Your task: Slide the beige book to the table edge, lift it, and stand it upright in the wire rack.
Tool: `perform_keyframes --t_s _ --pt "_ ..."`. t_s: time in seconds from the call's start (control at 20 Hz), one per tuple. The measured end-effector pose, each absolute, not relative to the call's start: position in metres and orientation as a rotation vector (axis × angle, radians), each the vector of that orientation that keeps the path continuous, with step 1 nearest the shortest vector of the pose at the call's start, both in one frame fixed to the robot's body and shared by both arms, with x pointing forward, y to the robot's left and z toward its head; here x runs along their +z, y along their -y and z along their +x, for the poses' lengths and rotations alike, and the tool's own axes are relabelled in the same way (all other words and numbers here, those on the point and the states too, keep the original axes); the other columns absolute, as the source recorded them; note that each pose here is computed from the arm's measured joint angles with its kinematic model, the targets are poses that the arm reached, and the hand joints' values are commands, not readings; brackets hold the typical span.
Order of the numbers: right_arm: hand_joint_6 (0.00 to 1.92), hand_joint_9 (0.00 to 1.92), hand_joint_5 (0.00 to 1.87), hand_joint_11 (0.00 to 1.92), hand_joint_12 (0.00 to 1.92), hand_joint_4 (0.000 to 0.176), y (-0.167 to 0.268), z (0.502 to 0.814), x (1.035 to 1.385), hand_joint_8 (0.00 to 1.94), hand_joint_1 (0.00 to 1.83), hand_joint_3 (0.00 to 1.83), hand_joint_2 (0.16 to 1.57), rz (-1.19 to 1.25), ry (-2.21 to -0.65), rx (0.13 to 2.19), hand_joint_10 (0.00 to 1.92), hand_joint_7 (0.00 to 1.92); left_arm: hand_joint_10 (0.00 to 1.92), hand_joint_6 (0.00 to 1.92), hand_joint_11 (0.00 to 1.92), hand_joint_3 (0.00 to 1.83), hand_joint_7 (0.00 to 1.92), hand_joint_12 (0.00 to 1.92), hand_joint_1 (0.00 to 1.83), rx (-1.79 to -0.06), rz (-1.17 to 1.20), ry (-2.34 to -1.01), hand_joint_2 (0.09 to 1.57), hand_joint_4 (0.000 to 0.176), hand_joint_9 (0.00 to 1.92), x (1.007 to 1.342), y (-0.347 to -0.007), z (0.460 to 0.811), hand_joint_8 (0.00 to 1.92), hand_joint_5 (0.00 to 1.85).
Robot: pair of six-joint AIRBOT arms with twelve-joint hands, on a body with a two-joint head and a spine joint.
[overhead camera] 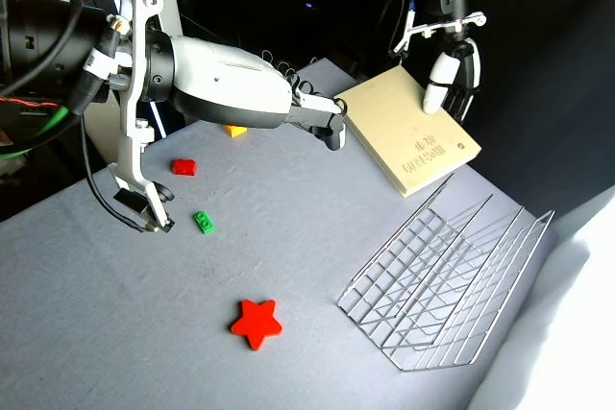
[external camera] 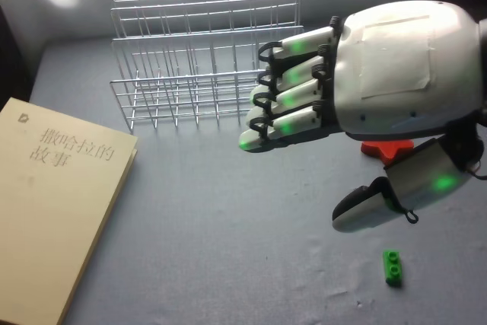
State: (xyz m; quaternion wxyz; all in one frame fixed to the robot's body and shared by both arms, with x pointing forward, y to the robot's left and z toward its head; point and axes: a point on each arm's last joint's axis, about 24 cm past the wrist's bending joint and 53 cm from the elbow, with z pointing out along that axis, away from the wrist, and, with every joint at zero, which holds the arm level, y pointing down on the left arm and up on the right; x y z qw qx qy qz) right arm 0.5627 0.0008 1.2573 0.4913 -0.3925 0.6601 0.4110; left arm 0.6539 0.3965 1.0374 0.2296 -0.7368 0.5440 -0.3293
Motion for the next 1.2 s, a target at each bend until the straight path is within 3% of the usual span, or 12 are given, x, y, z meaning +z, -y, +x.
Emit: perform_keyframes --t_s 0.3,0.55,1.05,1.2 --pt "0.00 0.34 0.31 0.00 0.95 0.000 0.000 0.557 1.255 0.00 0.11 0.00 1.15 -0.980 -1.601 1.009 0.00 0.34 1.48 1.20 0.64 0.00 0.75 1.47 1.33 -0.912 -2.003 -1.444 1.22 0.000 0.76 1.059 -0.415 0.669 1.41 0.75" --pt "0.00 0.34 0.30 0.00 0.90 0.000 -0.003 0.541 1.260 0.00 0.10 0.00 1.15 -1.050 -1.541 1.049 0.00 0.33 1.50 1.18 0.61 0.00 0.73 1.48 1.33 -0.972 -1.988 -1.367 1.22 0.000 0.74 1.087 -0.427 0.681 1.42 0.78" --pt "0.00 0.34 0.32 0.00 0.86 0.000 -0.008 0.507 1.244 0.00 0.11 0.00 1.16 -1.155 -1.496 1.167 0.00 0.34 1.45 1.19 0.64 0.00 0.78 1.45 1.33 -1.171 -2.069 -1.079 1.21 0.000 0.78 1.127 -0.448 0.700 1.36 0.76" --pt "0.00 0.34 0.30 0.00 0.88 0.000 -0.009 0.495 1.245 0.00 0.13 0.00 1.15 -1.192 -1.445 1.202 0.00 0.33 1.50 1.25 0.59 0.00 0.75 1.47 1.33 -1.248 -2.059 -0.976 1.23 0.000 0.75 1.147 -0.459 0.706 1.42 0.71"
